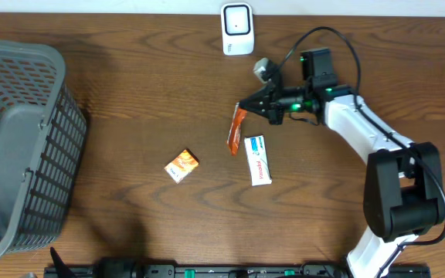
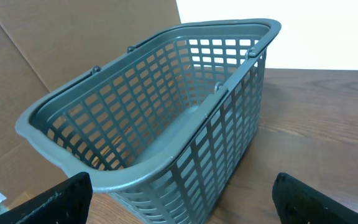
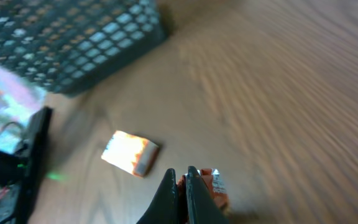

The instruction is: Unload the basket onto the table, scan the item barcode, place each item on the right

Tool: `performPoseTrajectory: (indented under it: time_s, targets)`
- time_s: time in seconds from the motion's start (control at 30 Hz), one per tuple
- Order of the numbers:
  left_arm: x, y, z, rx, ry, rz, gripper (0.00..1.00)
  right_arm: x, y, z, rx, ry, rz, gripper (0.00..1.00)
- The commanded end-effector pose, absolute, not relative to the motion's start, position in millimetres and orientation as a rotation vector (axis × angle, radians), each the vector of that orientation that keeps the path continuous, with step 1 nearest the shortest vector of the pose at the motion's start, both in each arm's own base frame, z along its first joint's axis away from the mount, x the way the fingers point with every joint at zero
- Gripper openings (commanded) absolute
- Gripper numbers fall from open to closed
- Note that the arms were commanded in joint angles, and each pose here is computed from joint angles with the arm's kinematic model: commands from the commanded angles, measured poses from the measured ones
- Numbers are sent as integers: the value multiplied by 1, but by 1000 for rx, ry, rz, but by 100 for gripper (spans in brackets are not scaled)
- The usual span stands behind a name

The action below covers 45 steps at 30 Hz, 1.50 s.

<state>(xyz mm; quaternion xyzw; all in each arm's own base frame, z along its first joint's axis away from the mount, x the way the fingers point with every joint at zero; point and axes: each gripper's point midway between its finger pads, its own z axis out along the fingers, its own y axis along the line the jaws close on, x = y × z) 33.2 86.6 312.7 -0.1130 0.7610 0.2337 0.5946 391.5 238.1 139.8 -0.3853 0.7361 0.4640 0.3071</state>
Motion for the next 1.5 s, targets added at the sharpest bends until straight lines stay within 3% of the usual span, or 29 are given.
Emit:
performPoseTrajectory:
  time_s: [0.0,0.1,0.2,0.23,0.27,0.3,0.33,0.53,0.63,0.7,0.8,1.07,1.2,1.47]
  targets:
    - [32,88,313,-273,1764,549,93,403,211,118,-964,2037,1118,1]
    - [32,88,313,-273,1764,549,93,407,195,115,-946,2047,1092,3]
    - [32,88,313,-273,1764,549,93,419,172,102,-899,2124,973,57]
    - [32,88,313,-273,1764,549,93,421,166,97,-879,2160,934,64]
    - [32,88,313,-273,1764,549,93,426,154,89,-826,2232,868,88]
    - [32,88,313,-273,1764,549,93,428,146,82,-786,2283,819,97]
    - [32,88,313,-273,1764,549,93,430,137,76,-746,2332,769,99]
    - [32,88,313,-273,1764,549,93,442,119,73,-441,2453,760,99]
    - [32,88,313,-273,1764,549,93,436,145,93,-397,2387,1018,29]
    - [32,88,313,-273,1764,549,93,425,165,109,-435,2324,1191,1]
    - [32,88,313,-273,1764,549,93,408,191,117,-483,2312,1330,1]
    - [32,88,313,-273,1764,549,93,360,261,98,-758,2360,1343,1]
    - [32,88,313,-272,1767,550,93,353,271,61,-789,2484,1187,1]
    - [32,88,313,-272,1767,550,93,350,278,12,-780,2560,1203,1]
